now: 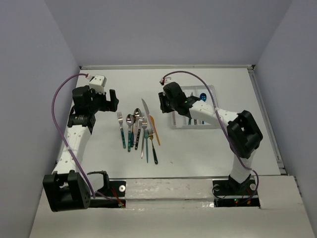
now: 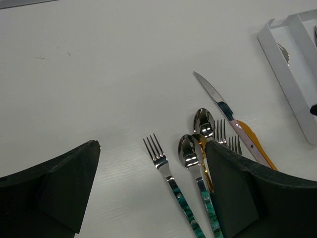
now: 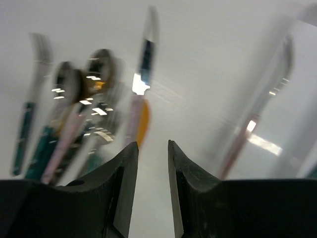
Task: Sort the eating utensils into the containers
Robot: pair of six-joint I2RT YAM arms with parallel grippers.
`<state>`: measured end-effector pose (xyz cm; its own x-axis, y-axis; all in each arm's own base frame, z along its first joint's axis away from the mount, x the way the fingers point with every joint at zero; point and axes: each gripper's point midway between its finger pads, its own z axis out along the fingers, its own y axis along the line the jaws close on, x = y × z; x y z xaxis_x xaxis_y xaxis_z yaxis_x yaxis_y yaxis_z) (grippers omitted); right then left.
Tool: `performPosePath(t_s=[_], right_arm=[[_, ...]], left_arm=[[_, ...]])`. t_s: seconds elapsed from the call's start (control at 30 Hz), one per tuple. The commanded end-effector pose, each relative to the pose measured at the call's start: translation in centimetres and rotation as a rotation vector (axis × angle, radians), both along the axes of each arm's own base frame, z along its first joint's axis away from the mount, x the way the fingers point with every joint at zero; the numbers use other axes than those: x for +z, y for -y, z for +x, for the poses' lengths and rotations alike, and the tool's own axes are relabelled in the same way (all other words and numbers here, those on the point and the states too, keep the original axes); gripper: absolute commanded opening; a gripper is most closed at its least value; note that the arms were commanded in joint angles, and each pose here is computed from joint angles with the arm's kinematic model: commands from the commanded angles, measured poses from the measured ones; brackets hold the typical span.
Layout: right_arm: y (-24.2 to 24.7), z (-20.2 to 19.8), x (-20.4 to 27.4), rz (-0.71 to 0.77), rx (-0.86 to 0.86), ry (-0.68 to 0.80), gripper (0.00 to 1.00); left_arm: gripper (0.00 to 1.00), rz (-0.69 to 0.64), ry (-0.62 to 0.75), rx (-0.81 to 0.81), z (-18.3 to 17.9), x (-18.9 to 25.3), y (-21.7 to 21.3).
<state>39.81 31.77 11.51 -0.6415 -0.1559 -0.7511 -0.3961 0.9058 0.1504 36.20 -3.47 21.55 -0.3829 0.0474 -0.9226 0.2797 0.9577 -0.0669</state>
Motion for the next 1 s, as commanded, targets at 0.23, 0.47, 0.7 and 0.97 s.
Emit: performPosePath(t_s=[0.23, 0.47, 0.7, 0.97], right_arm=[[-6.9, -4.1, 2.4, -0.169, 0.168, 0.058, 0.36], [-6.7, -5.9, -0.9, -0.201, 0.177, -0.034, 0.38], [-6.6, -7.1, -4.9, -0.239, 0.203, -0.129, 0.37], [-4.9, -6.7, -8.4, -0.363, 0.148, -0.171, 0.31]], left_arm=[[0.99, 0.066, -0.107, 0.104, 0.7, -3.8, -3.7], [0.99, 0.07, -0.156, 0.125, 0.6, -5.6, -4.6], [0.99, 0.064, -0.152, 0.12, 0.6, -5.5, -4.4], [0.99, 0.061, -0.137, 0.12, 0.5, -5.0, -4.4]])
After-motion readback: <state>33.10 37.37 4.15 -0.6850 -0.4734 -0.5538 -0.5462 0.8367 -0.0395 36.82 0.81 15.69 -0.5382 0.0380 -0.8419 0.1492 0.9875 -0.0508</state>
